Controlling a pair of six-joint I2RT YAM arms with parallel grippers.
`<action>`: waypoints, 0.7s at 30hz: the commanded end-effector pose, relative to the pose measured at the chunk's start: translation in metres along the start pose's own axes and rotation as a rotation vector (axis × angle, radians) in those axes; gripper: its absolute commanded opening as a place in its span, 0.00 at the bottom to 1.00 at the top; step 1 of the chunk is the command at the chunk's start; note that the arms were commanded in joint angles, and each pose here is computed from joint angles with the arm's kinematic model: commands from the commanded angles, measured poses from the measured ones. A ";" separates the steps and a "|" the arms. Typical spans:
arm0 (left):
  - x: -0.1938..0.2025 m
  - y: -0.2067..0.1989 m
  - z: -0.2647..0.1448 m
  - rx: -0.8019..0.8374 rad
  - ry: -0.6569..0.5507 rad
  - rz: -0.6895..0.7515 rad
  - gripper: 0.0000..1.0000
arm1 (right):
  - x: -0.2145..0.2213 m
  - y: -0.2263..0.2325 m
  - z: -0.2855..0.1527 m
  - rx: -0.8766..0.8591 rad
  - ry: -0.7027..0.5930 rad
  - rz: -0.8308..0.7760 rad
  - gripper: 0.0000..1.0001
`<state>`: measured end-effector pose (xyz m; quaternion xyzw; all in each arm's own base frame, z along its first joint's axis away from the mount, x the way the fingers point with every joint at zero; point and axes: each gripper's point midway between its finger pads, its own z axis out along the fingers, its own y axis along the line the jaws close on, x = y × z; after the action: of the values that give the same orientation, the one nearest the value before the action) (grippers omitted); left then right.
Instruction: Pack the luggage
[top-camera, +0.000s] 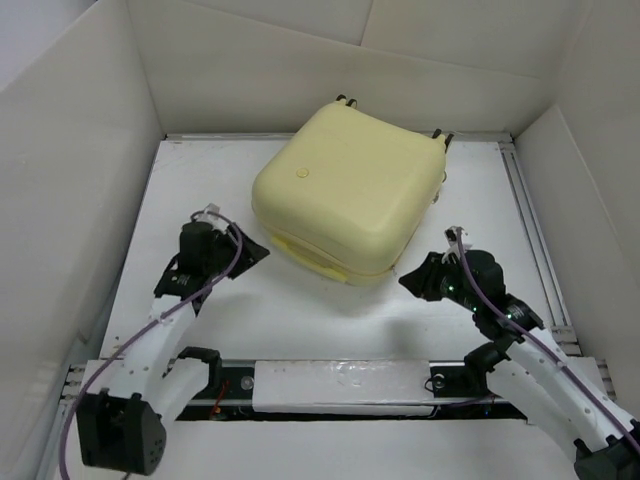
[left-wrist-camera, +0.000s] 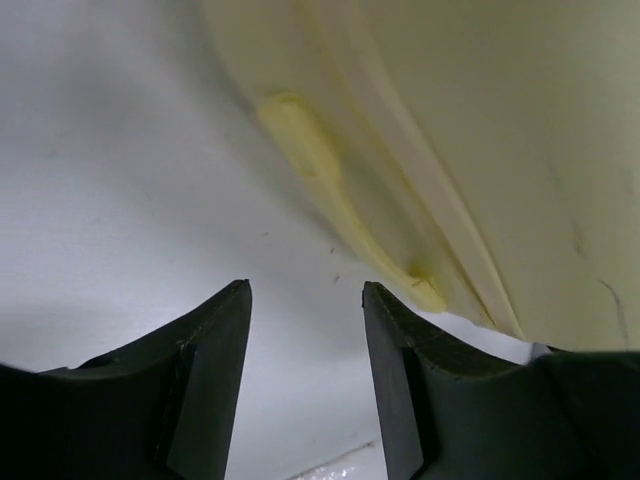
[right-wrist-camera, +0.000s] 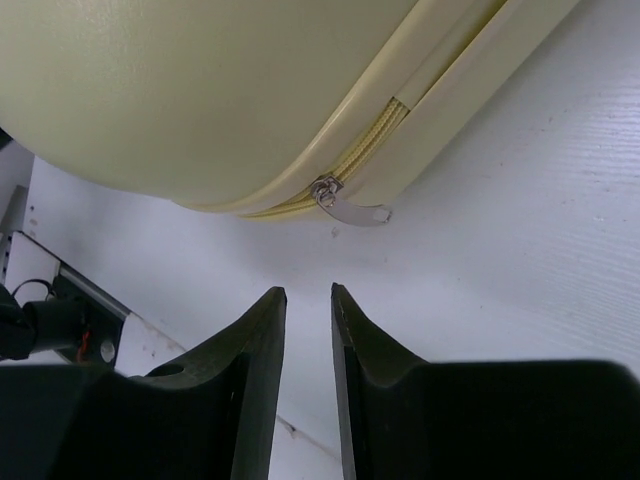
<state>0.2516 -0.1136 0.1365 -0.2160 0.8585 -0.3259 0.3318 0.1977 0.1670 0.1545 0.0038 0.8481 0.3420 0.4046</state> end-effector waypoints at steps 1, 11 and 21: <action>-0.016 -0.093 0.000 0.155 -0.122 0.248 0.45 | -0.017 0.012 0.002 -0.045 -0.107 -0.012 0.31; 0.045 -0.134 -0.026 0.277 -0.191 0.231 0.48 | 0.002 0.021 0.014 -0.050 -0.073 -0.076 0.29; 0.082 -0.098 0.008 0.308 -0.103 0.142 0.52 | -0.015 -0.007 0.023 0.102 -0.229 -0.109 0.35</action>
<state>0.2070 -0.2205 0.1260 -0.0942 0.8418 -0.3470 0.4027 0.2081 0.1777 0.1238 -0.0131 0.8525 0.2730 0.4456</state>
